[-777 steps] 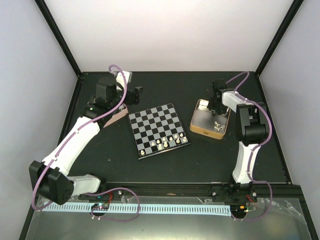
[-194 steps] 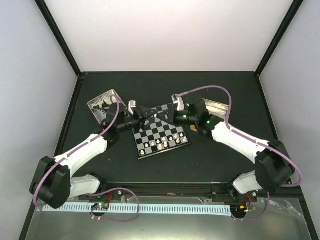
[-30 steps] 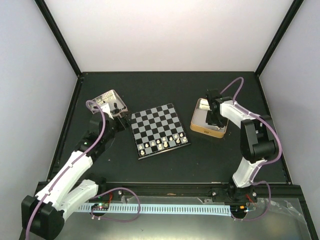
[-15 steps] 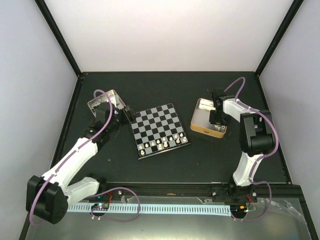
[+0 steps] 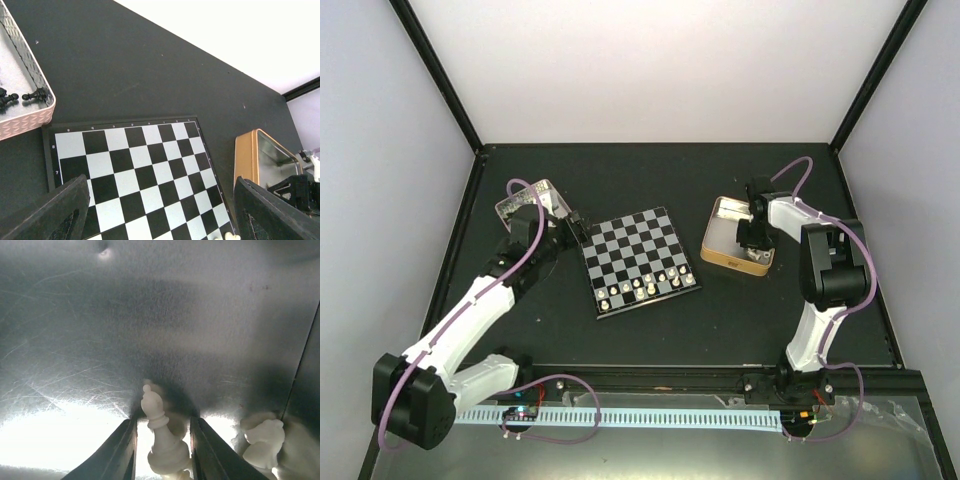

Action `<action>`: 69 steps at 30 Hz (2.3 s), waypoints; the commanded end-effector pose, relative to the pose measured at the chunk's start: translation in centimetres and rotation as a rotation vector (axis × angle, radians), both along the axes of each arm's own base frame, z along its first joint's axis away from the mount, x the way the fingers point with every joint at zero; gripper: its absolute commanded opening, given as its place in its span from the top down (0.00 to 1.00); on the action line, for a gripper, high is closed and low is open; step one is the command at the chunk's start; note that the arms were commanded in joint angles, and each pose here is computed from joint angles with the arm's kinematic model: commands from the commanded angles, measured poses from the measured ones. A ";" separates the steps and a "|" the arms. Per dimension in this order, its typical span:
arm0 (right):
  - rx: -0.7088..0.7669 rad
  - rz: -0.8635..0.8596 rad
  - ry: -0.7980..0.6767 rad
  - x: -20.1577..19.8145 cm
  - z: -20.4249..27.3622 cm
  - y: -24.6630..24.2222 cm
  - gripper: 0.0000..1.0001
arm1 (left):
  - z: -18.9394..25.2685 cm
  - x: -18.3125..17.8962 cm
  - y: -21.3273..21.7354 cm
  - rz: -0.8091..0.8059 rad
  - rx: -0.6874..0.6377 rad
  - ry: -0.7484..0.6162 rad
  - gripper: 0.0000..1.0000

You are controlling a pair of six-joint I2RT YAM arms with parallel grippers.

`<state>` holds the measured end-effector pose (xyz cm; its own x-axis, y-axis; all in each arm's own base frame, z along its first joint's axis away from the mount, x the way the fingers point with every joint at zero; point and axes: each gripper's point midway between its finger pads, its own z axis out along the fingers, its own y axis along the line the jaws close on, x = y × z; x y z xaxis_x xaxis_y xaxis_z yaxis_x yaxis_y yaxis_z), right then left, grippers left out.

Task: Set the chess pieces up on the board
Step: Pick up the chess piece from the storage box, then place the chess piece on the chessboard.

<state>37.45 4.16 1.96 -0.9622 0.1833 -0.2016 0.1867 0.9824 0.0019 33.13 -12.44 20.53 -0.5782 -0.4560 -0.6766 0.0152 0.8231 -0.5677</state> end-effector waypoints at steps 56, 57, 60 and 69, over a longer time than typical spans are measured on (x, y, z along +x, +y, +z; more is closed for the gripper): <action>0.991 1.112 -0.543 -10.8 22.3 28.9 0.88 | 5.3 -5.5 -13.4 -0.877 -0.489 0.140 0.38; 0.991 1.118 -0.538 -10.9 22.3 29.0 0.88 | 5.3 -5.5 -13.5 -0.886 -0.494 0.143 0.41; 0.990 1.127 -0.522 -11.1 22.1 29.3 0.88 | 5.3 -5.5 -13.8 -0.910 -0.503 0.150 0.50; 0.977 1.124 -0.497 -11.1 21.6 29.5 0.89 | 4.6 -5.6 -14.2 -0.935 -0.504 0.172 0.82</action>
<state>26.45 33.26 22.48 -0.5964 -0.3078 -0.7413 -0.8027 0.2201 0.5543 27.60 -26.09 23.40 -0.9321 -0.0182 -0.3619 0.3476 0.2370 -0.9072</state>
